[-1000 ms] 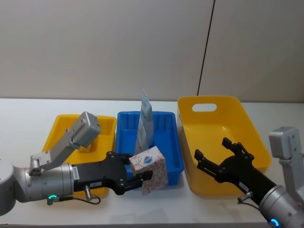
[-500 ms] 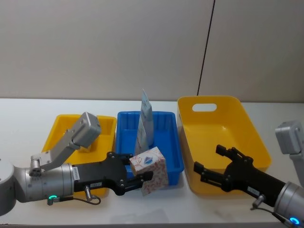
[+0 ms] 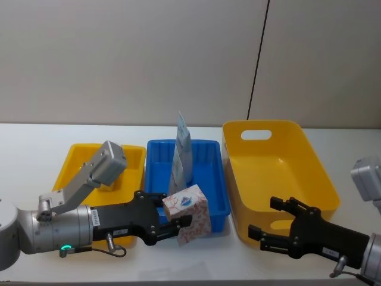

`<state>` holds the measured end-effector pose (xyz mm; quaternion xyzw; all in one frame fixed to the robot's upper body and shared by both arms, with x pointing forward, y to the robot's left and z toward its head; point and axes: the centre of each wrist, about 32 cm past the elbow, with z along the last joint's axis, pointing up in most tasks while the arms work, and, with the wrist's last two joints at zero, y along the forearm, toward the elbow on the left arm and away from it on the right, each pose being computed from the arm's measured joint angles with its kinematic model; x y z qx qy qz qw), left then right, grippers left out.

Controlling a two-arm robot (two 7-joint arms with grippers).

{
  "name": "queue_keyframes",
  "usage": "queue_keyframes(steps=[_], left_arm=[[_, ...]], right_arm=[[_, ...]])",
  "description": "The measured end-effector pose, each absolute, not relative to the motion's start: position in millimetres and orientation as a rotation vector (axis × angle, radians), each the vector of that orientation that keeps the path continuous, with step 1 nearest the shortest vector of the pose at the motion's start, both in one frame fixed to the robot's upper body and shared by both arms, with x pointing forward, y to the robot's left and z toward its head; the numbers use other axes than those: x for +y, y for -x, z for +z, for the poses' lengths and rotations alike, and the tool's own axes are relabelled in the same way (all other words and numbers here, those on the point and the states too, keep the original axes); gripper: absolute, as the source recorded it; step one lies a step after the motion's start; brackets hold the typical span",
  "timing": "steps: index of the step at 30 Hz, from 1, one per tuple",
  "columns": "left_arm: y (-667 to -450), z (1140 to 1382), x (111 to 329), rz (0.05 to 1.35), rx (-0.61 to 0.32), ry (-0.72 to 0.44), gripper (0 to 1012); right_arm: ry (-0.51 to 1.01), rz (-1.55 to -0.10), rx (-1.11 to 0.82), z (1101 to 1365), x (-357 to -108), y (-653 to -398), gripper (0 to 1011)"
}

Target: Bimanual collaborative sorting of washing and personal care products

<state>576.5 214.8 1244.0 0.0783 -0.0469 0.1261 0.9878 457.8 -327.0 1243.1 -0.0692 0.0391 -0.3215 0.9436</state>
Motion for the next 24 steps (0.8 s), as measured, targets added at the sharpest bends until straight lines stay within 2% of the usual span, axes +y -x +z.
queue_keyframes(steps=[12,24], left_arm=[[-576.5,1244.0,214.8,0.253,-0.094,-0.157,413],[-576.4,1244.0,214.8,0.253,-0.094,-0.157,413]], right_arm=[[0.149,-0.672,-0.005,1233.7,-321.6,-461.7,1000],[0.144,-0.636,-0.064,1224.3,-303.9,-476.3,1000]])
